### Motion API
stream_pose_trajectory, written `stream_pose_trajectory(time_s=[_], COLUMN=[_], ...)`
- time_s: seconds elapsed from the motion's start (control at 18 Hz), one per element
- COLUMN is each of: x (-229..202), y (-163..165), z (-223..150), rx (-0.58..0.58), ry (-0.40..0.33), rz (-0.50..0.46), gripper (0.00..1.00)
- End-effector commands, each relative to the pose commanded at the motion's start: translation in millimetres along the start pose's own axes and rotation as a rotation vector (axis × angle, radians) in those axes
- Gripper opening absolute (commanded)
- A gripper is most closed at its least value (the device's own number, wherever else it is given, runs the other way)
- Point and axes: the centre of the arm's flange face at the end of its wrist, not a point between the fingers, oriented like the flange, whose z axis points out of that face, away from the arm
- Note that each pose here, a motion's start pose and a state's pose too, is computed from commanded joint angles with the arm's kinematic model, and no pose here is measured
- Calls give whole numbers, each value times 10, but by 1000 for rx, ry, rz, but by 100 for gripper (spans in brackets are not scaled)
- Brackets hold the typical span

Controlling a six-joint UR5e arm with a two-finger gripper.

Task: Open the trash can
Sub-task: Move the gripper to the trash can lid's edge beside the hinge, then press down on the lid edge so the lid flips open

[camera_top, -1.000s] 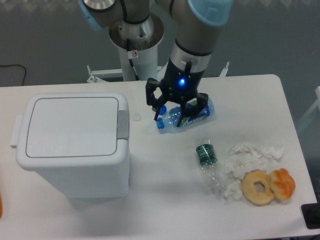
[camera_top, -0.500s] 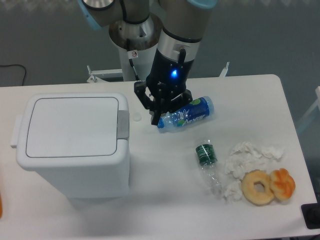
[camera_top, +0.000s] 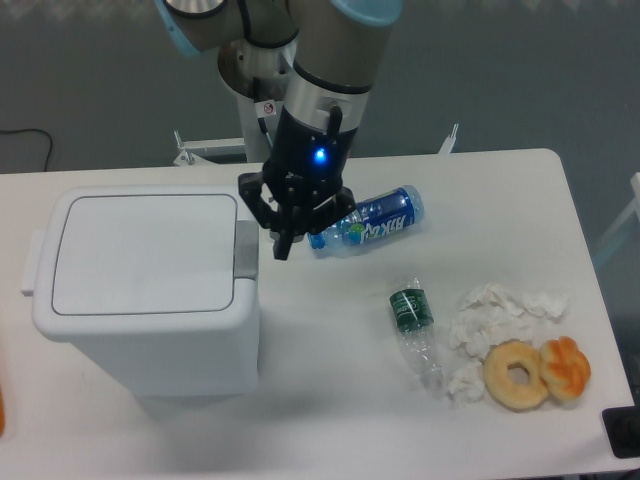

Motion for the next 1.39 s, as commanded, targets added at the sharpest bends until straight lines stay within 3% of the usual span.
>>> stream_pose_trajectory(time_s=[1.39], x=[75], y=[101], z=[141], rx=[-25], ry=[18], rz=[3], gripper=[12])
